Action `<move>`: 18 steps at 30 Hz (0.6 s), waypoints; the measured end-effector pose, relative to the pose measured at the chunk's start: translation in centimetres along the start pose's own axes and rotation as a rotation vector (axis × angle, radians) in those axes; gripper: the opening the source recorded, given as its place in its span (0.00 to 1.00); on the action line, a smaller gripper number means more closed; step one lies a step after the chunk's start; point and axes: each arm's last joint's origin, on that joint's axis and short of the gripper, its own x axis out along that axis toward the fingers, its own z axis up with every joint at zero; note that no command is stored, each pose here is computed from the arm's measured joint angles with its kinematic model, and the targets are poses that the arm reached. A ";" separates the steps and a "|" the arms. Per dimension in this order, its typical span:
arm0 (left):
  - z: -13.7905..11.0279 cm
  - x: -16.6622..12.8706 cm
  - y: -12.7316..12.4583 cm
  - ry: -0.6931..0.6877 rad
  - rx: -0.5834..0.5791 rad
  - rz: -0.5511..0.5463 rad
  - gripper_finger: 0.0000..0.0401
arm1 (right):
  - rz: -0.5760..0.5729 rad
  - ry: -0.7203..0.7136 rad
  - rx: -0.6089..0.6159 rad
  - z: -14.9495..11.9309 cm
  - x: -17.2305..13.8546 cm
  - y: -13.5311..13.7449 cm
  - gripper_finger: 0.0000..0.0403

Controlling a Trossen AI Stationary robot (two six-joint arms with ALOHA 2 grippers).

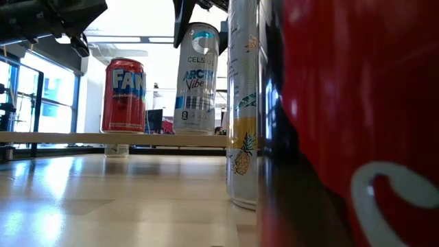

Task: Place canned beverage on shelf
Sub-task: Put the white blue soda can aligned with the other white blue soda can on the shelf

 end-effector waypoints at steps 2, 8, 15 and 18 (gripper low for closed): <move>0.0 0.0 0.0 0.000 0.000 0.000 0.02 | -0.001 0.000 -0.001 0.0 0.0 0.0 0.68; 0.0 0.0 0.0 0.000 0.000 0.000 0.02 | -0.012 0.005 -0.007 -0.1 0.0 -0.1 0.69; 0.0 0.0 0.0 0.000 0.000 0.000 0.02 | -0.015 -0.008 -0.050 -0.6 -0.2 0.2 0.77; 0.0 0.0 0.0 0.000 0.000 0.000 0.02 | -0.029 -0.020 -0.055 -0.9 -0.4 0.2 0.82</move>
